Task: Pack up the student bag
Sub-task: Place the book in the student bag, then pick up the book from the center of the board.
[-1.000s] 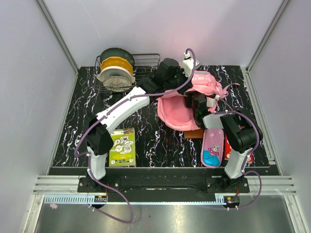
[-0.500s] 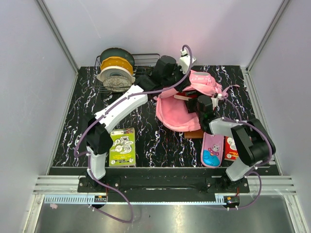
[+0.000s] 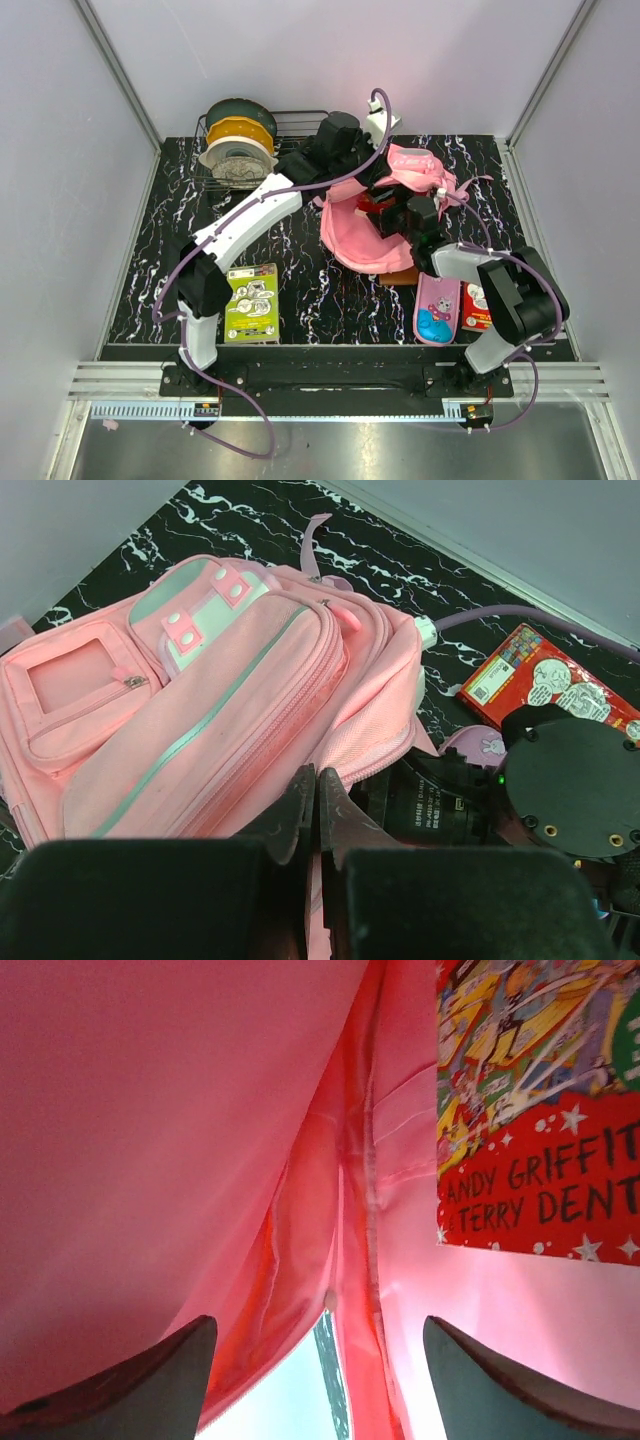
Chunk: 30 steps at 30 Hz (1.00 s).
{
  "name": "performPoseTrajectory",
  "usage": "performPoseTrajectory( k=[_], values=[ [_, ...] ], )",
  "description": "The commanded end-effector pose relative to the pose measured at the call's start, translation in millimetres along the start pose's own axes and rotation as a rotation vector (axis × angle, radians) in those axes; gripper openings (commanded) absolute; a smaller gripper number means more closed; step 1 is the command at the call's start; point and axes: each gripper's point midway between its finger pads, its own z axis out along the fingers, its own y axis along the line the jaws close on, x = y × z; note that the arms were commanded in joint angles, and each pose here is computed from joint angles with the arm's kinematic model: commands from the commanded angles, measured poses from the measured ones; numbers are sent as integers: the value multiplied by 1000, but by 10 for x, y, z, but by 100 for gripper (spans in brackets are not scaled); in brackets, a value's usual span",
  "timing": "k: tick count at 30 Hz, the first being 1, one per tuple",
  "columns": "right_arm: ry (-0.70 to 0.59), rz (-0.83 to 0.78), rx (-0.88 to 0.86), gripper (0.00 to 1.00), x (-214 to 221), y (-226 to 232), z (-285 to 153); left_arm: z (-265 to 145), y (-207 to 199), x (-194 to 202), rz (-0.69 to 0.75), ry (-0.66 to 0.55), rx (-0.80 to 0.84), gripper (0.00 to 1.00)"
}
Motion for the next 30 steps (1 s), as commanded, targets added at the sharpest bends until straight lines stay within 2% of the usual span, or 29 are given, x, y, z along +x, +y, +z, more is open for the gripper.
performPoseTrajectory(
  k=[1, 2, 4, 5, 6, 7, 8, 9, 11, 12, 13, 14, 15, 18, 20, 22, 26, 29, 30],
  values=[
    [148, -174, -149, 88, 256, 301, -246, -233, -35, -685, 41, -186, 6, 0],
    [155, -215, -174, 88, 263, 408, -378, -227, -21, -651, 38, -176, 3, 0],
    [206, -313, -84, 88, 336, 118, -557, -277, 24, -642, 35, -177, -23, 0],
    [200, -351, -119, 88, 319, 231, -733, -247, 48, -525, 29, -159, -32, 0],
    [217, -377, -57, 88, 334, -23, -858, -254, 66, -553, 36, -181, -40, 0],
    [208, -427, -56, 88, 311, -58, -961, -269, 73, -533, 34, -182, -43, 0],
    [184, -463, -116, 88, 277, 119, -1163, -251, 91, -484, 31, -173, -43, 0],
    [194, -486, -57, 88, 273, -59, -1277, -248, 105, -455, 29, -163, -43, 0],
    [127, -525, -79, 88, 152, 79, -1552, -224, 122, -373, 15, -145, -43, 0],
    [131, -528, -23, 88, 138, -65, -1650, -221, 132, -373, 10, -154, -46, 1],
    [113, -524, 16, 88, 90, -139, -1738, -249, 151, -380, -8, -163, -56, 7],
    [86, -524, -18, 88, 58, -50, -1885, -227, 145, -278, -17, -148, -55, 30],
    [81, -502, 40, 88, 33, -195, -1958, -251, 170, -308, -18, -168, -66, 47],
    [65, -500, 28, 87, 11, -191, -2170, -366, 184, -270, -29, -182, -94, 72],
    [58, -517, 27, 87, -7, -168, -2239, -479, 162, -213, -35, -178, -104, 83],
    [86, -565, 10, 87, 27, -98, -2271, -633, 171, -140, -47, -171, -133, 99],
    [217, -662, -17, 87, 202, 60, -2167, -961, 304, 154, -101, -144, -257, 99],
    [311, -715, -50, 86, 336, 182, -2022, -1335, 640, 596, -224, -105, -448, 99],
    [352, -730, -73, 85, 411, 201, -2002, -1546, 730, 629, -260, -126, -509, 99]
  ],
)
